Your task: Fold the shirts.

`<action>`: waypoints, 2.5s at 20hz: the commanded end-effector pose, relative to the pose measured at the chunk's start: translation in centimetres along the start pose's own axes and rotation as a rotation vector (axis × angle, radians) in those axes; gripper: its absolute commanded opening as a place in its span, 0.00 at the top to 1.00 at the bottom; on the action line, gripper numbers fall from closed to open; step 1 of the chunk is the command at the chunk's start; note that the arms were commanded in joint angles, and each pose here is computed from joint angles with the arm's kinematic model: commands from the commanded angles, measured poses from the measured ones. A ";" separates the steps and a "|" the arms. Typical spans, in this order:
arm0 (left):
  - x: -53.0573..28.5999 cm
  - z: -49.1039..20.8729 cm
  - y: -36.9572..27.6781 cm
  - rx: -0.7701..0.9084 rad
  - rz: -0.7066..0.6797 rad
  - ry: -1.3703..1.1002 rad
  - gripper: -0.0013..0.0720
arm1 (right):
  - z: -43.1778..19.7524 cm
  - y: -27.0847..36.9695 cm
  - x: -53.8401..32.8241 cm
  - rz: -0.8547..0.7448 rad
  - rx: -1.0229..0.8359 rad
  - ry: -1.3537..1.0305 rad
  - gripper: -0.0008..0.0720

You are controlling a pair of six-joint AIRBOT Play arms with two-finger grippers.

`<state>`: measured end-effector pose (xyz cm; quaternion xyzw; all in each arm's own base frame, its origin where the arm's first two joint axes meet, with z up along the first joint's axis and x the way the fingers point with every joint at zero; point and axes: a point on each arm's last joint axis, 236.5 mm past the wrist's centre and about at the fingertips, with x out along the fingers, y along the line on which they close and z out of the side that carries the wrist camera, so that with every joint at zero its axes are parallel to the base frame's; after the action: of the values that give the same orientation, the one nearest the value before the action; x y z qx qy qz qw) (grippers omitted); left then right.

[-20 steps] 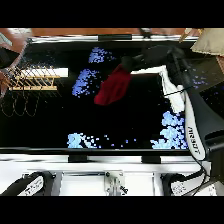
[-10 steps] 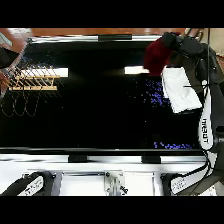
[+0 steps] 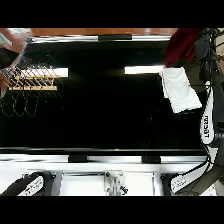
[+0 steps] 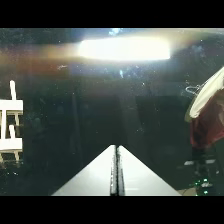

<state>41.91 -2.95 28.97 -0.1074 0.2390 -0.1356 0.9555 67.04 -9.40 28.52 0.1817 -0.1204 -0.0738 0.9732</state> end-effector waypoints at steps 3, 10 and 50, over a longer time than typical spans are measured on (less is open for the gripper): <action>0.0 0.0 0.0 -0.001 0.001 0.001 0.94 | 3.5 -1.2 -1.2 -0.008 -0.023 0.049 0.86; 0.0 0.0 0.1 -0.001 0.001 0.001 0.94 | -7.0 1.9 -9.6 -0.028 0.290 0.761 0.86; 0.8 -1.8 0.1 -0.011 -0.015 0.076 0.94 | -12.3 -12.1 -32.5 -0.557 -0.197 1.769 0.86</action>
<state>42.03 -3.17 27.44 -0.1099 0.2654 -0.1418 0.9473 41.17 -6.82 5.40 0.0575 0.6969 -0.0920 0.7089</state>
